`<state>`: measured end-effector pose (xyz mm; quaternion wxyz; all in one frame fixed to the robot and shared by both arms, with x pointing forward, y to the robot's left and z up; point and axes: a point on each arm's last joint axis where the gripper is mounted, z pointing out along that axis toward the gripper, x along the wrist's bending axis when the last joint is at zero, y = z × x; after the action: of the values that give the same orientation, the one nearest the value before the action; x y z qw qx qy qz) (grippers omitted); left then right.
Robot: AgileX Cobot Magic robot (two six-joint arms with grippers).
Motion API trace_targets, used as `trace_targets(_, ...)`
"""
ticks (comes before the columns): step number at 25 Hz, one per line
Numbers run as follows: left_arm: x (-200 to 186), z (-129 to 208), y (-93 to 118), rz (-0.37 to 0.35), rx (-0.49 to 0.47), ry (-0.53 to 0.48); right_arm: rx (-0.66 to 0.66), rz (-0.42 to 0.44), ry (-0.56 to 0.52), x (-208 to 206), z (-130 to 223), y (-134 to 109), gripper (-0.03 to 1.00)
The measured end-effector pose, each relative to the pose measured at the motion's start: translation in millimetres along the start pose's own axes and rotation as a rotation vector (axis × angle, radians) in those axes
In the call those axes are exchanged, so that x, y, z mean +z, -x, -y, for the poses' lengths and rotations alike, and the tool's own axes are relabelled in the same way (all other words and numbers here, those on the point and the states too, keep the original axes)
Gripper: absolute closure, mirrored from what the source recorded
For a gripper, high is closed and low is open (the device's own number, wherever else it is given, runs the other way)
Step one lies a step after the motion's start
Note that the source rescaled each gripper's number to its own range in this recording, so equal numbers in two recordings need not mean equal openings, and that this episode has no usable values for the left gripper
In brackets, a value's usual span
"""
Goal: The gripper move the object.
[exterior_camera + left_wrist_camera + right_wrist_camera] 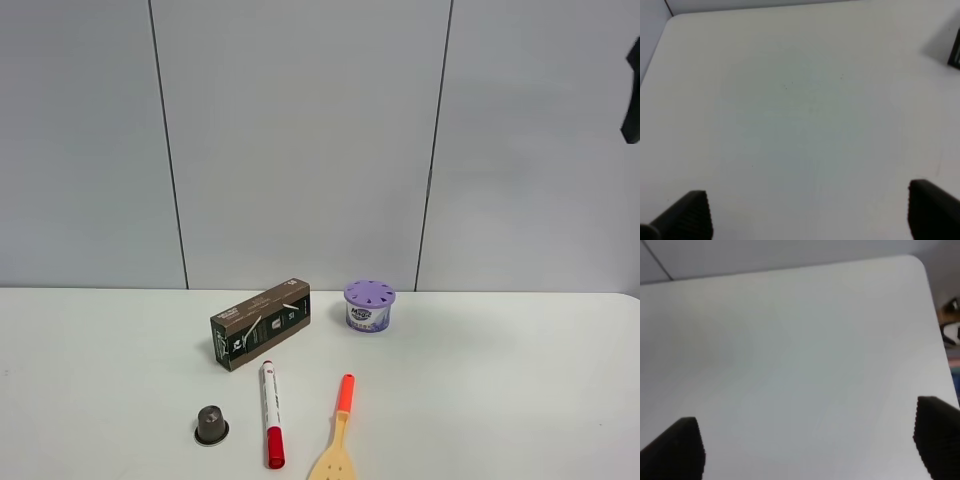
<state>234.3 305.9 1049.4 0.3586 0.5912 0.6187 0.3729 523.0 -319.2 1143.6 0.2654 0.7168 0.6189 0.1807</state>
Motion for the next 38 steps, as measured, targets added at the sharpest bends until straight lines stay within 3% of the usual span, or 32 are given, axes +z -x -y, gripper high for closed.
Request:
trace_targets(5, 0.0, 0.0, 0.0, -0.001, 0.000, 0.000, 0.032, 0.012, 0.013, -14.4, 37.4, 17.4, -0.03)
trace_targets(19, 0.0, 0.0, 0.0, -0.001, 0.000, 0.000, 0.071, -0.005, 0.179, -81.3, 143.2, 27.1, -0.03)
trace_targets(30, 0.0, 0.0, 0.0, -0.001, 0.000, 0.000, 0.084, -0.005, 0.193, -80.2, 221.4, 28.0, -0.03)
trace_targets(38, 0.0, 0.0, 0.0, -0.001, 0.000, 0.000, 0.100, -0.032, 0.270, -88.4, 243.6, 27.1, -0.03)
